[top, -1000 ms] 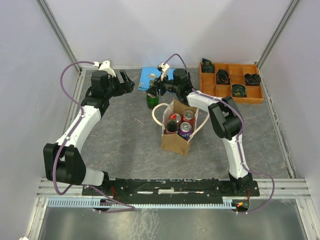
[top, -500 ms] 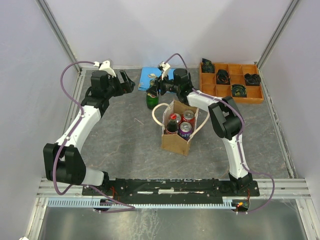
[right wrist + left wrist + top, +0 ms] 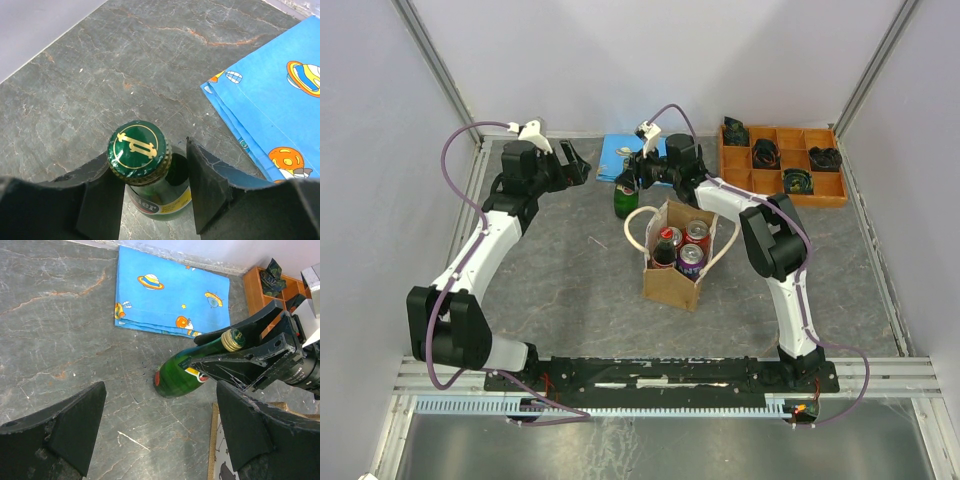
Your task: Place the beverage into the canvas bag
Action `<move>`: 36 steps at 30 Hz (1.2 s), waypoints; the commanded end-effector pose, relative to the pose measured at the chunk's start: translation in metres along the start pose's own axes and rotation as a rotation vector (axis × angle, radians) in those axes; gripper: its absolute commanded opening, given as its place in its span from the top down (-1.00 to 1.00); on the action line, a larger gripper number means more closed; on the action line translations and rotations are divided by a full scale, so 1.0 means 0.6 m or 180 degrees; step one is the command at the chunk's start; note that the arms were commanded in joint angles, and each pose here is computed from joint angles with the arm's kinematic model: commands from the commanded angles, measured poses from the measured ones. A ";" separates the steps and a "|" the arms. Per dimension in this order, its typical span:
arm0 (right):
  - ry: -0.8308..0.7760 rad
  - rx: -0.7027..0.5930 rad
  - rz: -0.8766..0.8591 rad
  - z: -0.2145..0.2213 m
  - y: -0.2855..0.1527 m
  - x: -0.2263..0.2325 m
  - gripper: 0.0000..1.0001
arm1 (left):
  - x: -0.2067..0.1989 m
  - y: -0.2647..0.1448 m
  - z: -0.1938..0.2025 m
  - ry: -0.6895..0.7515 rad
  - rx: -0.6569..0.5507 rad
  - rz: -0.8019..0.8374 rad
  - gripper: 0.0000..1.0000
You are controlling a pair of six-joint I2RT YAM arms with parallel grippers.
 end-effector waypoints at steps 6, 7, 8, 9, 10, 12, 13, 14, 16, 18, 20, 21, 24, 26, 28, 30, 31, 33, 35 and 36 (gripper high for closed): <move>-0.0464 -0.0741 0.0108 -0.190 -0.043 0.014 1.00 | -0.026 -0.004 -0.025 -0.0094 -0.0137 0.0201 -0.93; -0.0466 -0.0742 0.0113 -0.190 -0.045 0.015 1.00 | -0.026 -0.004 -0.024 -0.0097 -0.0131 0.0208 -0.93; -0.0472 -0.0749 0.0128 -0.193 -0.048 0.014 1.00 | -0.026 -0.004 -0.023 -0.0098 -0.0125 0.0207 -0.93; -0.0485 -0.0759 0.0137 -0.196 -0.050 0.015 1.00 | -0.026 -0.004 -0.023 -0.0103 -0.0125 0.0210 -0.94; -0.0493 -0.0765 0.0139 -0.198 -0.052 0.016 1.00 | -0.026 -0.004 -0.022 -0.0104 -0.0113 0.0213 -0.93; -0.0500 -0.0775 0.0151 -0.202 -0.056 0.015 1.00 | -0.027 -0.003 -0.021 -0.0112 -0.0102 0.0223 -0.94; -0.0501 -0.0781 0.0152 -0.204 -0.058 0.015 1.00 | -0.027 -0.002 -0.021 -0.0117 -0.0097 0.0225 -0.93; -0.0506 -0.0790 0.0155 -0.207 -0.060 0.016 1.00 | -0.027 -0.001 -0.020 -0.0121 -0.0092 0.0225 -0.94; -0.0511 -0.0804 0.0161 -0.210 -0.063 0.016 1.00 | -0.028 0.000 -0.022 -0.0123 -0.0093 0.0230 -0.93; -0.0510 -0.0807 0.0160 -0.211 -0.065 0.017 1.00 | -0.030 0.001 -0.021 -0.0120 -0.0085 0.0241 -0.93; -0.0506 -0.0810 0.0156 -0.212 -0.066 0.017 1.00 | -0.031 0.002 -0.020 -0.0123 -0.0081 0.0247 -0.94; -0.0499 -0.0807 0.0152 -0.211 -0.067 0.018 1.00 | -0.031 0.002 -0.019 -0.0123 -0.0075 0.0247 -0.94; -0.0514 -0.0817 0.0157 -0.217 -0.071 0.020 1.00 | -0.032 0.003 -0.019 -0.0123 -0.0073 0.0248 -0.94; -0.0535 -0.0774 0.0158 -0.215 -0.072 0.020 1.00 | -0.031 0.003 -0.019 -0.0124 -0.0075 0.0245 -0.94; -0.0551 -0.0705 0.0164 -0.209 -0.073 0.020 1.00 | -0.031 0.003 -0.018 -0.0123 -0.0070 0.0248 -0.94; -0.0551 -0.0640 0.0163 -0.199 -0.074 0.020 1.00 | -0.031 0.003 -0.018 -0.0126 -0.0072 0.0247 -0.94; -0.0546 -0.0619 0.0162 -0.194 -0.075 0.021 1.00 | -0.031 0.002 -0.018 -0.0128 -0.0073 0.0252 -0.94; -0.0530 -0.0585 0.0162 -0.187 -0.078 0.023 1.00 | -0.031 0.002 -0.017 -0.0135 -0.0070 0.0252 -0.94; -0.0516 -0.0563 0.0171 -0.180 -0.081 0.024 1.00 | -0.031 0.001 -0.016 -0.0137 -0.0063 0.0254 -0.94; -0.0507 -0.0550 0.0180 -0.176 -0.082 0.024 1.00 | -0.031 0.001 -0.016 -0.0138 -0.0065 0.0256 -0.94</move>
Point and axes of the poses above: each gripper's point midway between its finger pads, its own y axis out along the fingers, its own x axis along the line the jaws close on, z = x × y, the point moved 4 cm from there along -y, back along the fingers, and after that the axes turned 10 degrees about -y, right-handed, at the moved point
